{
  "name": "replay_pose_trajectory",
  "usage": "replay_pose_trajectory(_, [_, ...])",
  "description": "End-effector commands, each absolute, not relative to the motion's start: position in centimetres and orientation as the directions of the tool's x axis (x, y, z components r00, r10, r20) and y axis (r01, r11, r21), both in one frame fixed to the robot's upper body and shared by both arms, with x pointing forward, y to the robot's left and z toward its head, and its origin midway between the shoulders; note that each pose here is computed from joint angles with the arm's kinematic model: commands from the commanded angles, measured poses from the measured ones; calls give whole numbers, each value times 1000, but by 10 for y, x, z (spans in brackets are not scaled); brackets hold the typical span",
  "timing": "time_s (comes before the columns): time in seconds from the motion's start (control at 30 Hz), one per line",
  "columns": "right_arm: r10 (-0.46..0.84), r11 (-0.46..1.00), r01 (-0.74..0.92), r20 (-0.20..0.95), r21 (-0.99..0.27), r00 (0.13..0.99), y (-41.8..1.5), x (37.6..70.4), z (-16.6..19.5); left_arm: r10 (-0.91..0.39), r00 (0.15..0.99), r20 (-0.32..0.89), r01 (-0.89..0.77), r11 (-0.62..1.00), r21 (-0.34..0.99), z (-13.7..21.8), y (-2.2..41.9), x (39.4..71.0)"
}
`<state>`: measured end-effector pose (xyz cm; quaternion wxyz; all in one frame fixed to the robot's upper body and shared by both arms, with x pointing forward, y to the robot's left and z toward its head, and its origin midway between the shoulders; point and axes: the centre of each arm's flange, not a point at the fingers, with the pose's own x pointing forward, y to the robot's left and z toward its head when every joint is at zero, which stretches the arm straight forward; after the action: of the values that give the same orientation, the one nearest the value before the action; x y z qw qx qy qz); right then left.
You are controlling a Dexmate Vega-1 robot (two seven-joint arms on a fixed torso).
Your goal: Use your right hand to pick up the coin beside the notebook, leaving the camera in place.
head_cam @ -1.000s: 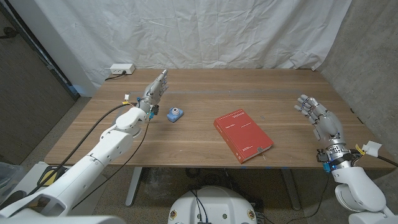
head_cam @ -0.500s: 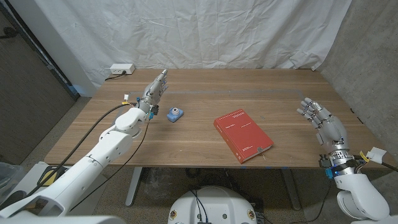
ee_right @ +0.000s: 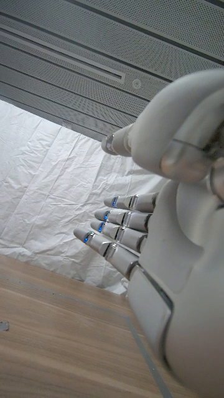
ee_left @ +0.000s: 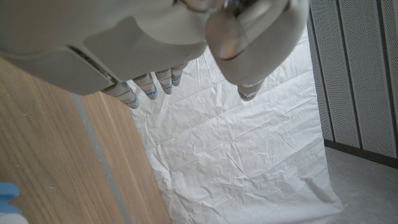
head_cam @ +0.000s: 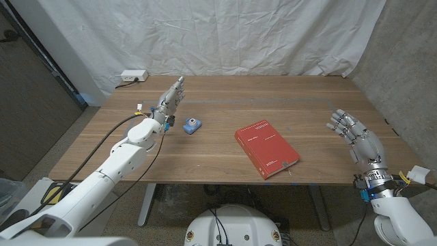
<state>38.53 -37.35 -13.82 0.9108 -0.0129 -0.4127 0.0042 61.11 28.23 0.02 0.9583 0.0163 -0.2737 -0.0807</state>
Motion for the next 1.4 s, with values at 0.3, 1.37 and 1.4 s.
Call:
replay_pose_trajectory(0.3, [46,999,-14,744,-49,667,-371,377,-151,-176,833,525,157,984,82,5,276,612])
replay_pose_trajectory(1.37, [46,993,49,739,-106,673,-360,362,-167,-171,842,511,145,985,91,3,272,604])
replay_pose_trajectory(1.4, [47,993,50,736,-109,675,-359,362,-168,-176,840,513,151,984,90,3,271,604])
